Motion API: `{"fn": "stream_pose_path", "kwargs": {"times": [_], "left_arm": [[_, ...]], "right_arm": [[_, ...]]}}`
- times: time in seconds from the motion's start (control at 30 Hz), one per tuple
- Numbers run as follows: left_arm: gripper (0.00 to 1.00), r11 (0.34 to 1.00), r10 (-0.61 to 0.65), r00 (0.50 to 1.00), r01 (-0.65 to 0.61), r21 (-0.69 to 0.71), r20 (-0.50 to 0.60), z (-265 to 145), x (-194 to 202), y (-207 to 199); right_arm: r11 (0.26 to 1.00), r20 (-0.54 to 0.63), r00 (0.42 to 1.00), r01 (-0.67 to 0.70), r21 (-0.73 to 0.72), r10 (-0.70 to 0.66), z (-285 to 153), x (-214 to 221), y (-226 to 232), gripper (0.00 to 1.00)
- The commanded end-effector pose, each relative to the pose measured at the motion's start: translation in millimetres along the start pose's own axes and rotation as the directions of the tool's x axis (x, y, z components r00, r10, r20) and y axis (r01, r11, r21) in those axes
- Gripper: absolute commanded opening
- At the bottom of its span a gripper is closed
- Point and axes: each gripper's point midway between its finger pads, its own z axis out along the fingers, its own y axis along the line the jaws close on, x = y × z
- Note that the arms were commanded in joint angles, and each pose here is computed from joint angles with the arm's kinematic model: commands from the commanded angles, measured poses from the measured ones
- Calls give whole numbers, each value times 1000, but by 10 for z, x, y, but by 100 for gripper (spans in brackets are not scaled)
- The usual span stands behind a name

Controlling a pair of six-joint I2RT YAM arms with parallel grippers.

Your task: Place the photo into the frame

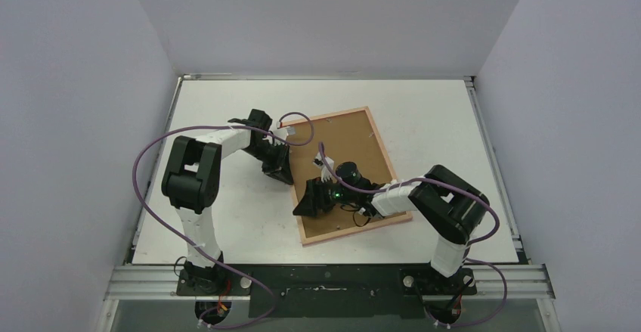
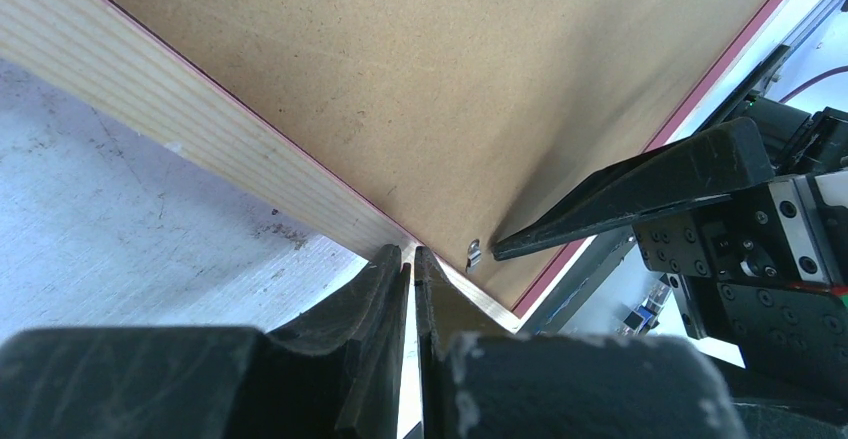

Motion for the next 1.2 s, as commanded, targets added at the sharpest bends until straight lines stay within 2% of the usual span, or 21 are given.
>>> {"fn": "stream_pose_path", "kwargs": {"times": [0.0,0.73,1.07,1.17], "left_arm": [[8,998,24,1000,-23,-52,14,14,-59,115],[8,999,30,999,-29,-46,13,8,-66,101],[8,999,17,1000,-17,-30,-6,39,-47,98],[8,1000,10,1000,-10,-28,-13,50,-16,112]], "right_arm": [[1000,44,999,22,-22,-21,102,-89,43,68],[999,88,995,40,-13,-39,272,-280,86,66],[982,200,979,-9,188,-29,164,-200,7,65],[979,224,974,-26,203,-20,182,-165,1,65]]}}
